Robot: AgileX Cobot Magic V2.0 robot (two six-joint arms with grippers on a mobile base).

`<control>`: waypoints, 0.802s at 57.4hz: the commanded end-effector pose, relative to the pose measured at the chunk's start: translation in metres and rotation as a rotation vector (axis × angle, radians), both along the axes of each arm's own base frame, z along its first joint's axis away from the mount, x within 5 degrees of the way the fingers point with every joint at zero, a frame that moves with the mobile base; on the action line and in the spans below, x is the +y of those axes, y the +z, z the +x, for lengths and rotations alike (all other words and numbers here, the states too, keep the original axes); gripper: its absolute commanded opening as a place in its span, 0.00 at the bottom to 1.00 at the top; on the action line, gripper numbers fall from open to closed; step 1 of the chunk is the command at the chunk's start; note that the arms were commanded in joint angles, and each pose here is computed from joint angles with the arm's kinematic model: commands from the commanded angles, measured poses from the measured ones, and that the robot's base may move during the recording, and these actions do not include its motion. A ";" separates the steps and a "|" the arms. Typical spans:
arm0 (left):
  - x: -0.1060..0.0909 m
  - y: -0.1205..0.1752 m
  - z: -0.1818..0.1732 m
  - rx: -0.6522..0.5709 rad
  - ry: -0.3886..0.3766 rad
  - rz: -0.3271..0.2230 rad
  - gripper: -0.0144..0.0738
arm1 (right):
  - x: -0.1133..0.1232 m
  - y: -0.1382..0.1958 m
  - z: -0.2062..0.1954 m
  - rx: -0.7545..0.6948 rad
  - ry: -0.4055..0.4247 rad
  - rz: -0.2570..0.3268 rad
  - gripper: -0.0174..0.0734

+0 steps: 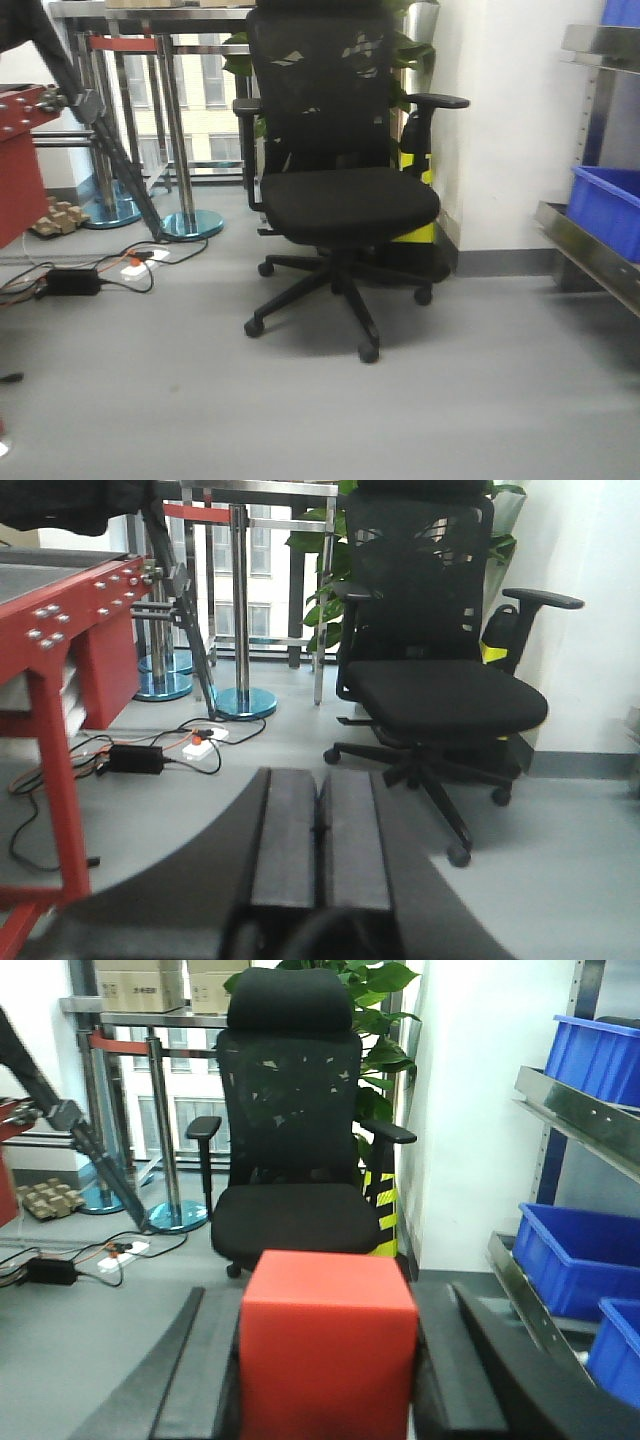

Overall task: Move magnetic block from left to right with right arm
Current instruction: 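Drive past the black chair toward the other grey table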

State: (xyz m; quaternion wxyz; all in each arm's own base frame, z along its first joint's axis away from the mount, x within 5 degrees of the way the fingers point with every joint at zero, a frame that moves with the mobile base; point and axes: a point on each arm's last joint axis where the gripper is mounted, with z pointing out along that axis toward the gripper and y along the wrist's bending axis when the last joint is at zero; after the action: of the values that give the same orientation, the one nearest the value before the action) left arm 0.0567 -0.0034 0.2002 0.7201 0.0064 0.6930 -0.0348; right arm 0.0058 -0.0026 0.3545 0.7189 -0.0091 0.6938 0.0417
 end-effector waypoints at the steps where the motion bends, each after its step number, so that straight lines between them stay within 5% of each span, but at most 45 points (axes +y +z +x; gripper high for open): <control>1: 0.001 0.006 -0.001 -0.086 0.009 -0.016 0.02 | 0.000 0.015 0.000 -0.098 -0.001 -0.006 0.43; 46: 0.001 0.006 -0.001 -0.086 0.009 -0.016 0.02 | 0.000 0.015 0.000 -0.098 -0.001 -0.006 0.43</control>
State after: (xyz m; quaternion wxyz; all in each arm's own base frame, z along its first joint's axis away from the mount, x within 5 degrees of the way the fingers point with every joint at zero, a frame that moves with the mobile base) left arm 0.0567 -0.0034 0.2002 0.7201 0.0064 0.6930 -0.0348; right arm 0.0058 -0.0027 0.3546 0.7190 -0.0093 0.6938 0.0408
